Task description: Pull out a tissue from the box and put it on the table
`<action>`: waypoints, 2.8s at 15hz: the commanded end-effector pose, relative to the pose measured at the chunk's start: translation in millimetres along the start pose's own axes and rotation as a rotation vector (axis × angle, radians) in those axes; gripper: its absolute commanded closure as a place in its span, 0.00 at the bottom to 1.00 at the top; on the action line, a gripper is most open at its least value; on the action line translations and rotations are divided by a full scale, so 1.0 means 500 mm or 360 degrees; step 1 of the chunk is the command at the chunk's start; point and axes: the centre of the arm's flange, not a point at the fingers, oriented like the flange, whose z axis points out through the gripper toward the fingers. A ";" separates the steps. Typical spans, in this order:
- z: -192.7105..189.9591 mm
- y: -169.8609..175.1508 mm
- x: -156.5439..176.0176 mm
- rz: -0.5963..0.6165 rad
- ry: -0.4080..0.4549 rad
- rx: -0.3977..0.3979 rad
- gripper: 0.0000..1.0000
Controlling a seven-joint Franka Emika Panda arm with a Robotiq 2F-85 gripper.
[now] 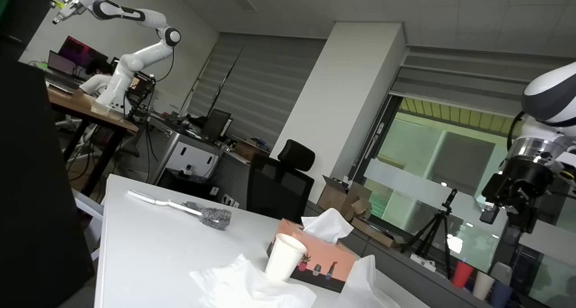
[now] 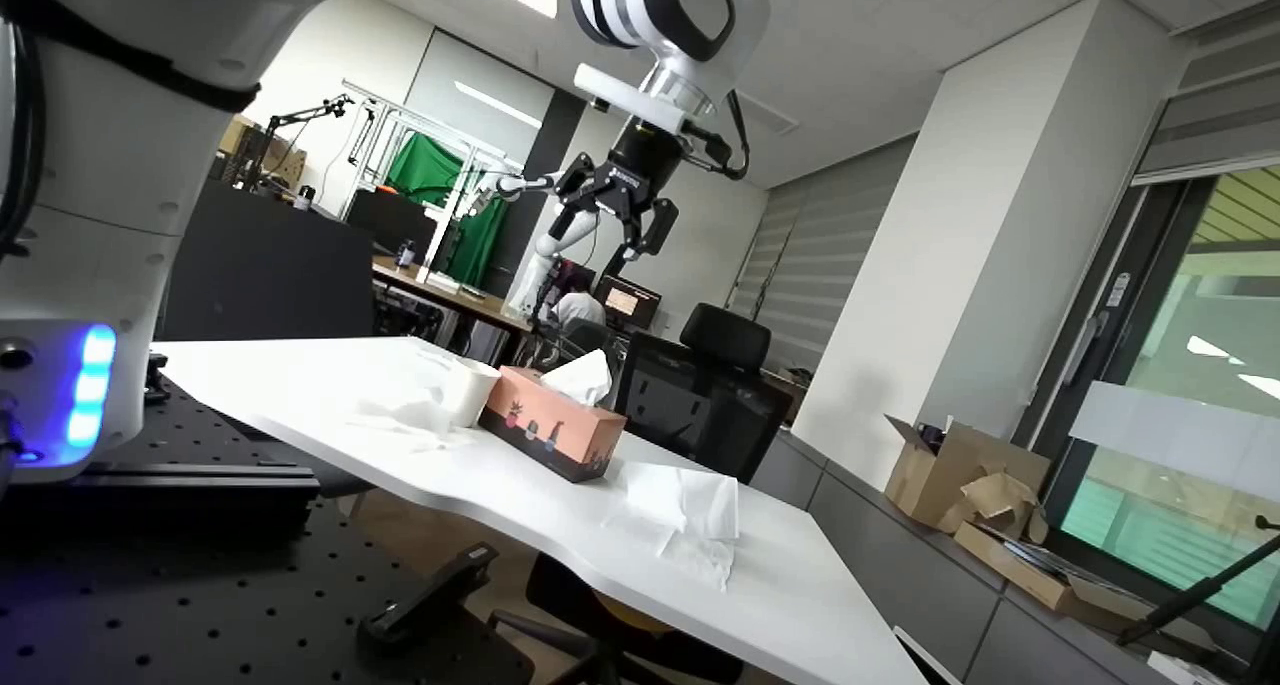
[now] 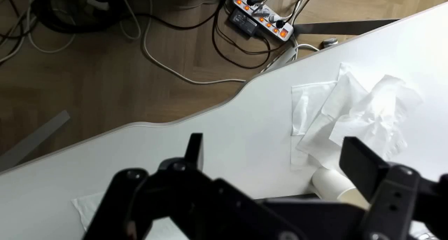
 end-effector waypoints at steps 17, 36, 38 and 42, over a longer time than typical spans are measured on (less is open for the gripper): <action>0.296 -0.116 0.373 -0.0870 0.0445 -0.0473 0.00; 0.362 -0.148 0.463 -0.0783 0.0781 -0.0566 0.00; 0.357 -0.149 0.474 -0.0836 0.0780 -0.0561 0.00; 0.345 -0.157 0.498 -0.0942 0.0793 -0.0552 0.00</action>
